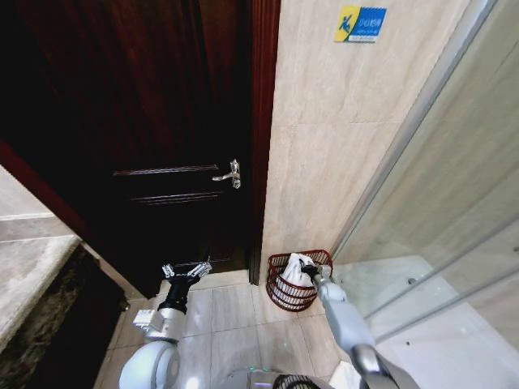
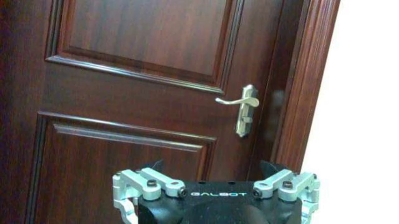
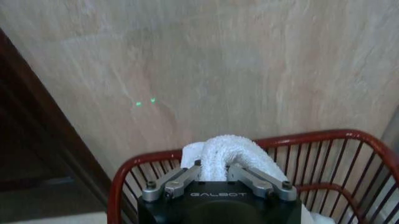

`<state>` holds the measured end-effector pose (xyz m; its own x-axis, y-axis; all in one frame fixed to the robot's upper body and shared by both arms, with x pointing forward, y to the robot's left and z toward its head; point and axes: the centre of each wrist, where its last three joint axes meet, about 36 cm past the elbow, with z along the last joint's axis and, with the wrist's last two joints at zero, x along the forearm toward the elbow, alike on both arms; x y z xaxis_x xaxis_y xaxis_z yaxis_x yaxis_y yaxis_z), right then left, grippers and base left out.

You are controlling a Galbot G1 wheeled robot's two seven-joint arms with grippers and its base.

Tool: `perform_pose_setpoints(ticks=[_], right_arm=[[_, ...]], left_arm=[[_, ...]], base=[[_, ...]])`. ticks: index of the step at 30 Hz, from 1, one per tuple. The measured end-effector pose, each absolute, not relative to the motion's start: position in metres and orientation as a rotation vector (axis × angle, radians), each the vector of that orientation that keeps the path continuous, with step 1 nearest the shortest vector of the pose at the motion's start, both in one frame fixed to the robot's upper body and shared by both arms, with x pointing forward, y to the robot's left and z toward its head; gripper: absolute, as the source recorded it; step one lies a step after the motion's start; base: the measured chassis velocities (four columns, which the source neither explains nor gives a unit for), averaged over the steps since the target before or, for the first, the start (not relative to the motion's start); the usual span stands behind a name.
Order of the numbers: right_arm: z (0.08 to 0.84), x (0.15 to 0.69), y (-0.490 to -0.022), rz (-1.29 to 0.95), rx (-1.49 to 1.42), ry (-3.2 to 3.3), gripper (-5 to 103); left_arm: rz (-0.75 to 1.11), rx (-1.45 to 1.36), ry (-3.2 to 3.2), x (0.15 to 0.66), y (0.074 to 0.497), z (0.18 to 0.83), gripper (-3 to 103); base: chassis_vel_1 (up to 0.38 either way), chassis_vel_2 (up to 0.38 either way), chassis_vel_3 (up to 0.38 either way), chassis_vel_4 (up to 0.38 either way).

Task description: Discard the used towel into the hamper.

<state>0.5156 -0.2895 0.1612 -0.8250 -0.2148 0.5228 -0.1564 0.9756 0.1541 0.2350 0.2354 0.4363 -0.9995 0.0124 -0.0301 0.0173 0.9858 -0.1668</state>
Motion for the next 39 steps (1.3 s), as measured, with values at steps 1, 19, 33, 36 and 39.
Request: perform_pose_setpoints(ticks=[1,19,33,36,39], right_arm=[[0.158,0.517,-0.288,-0.131,0.27,-2.539,6],[0.143,0.502,-0.276,0.061,0.441,-2.462,42],[0.151,0.456,-0.296,0.197,0.571,-2.498,95],[0.161,0.445,-0.31,0.257,0.581,-2.513,99],[0.166,0.436,-0.32,0.276,0.565,-2.534,100]], left_arm=[[-0.261,0.023,3.102,0.235,0.235,0.436,100],[-0.261,0.023,3.102,0.235,0.235,0.436,100],[-0.261,0.023,3.102,0.235,0.235,0.436,100],[-0.261,0.023,3.102,0.235,0.235,0.436,100],[-0.261,0.023,3.102,0.235,0.235,0.436,100]], base=[[0.0,0.0,0.0,0.0],[0.0,0.0,0.0,0.0],[0.0,0.0,0.0,0.0],[0.0,0.0,0.0,0.0],[0.0,0.0,0.0,0.0]])
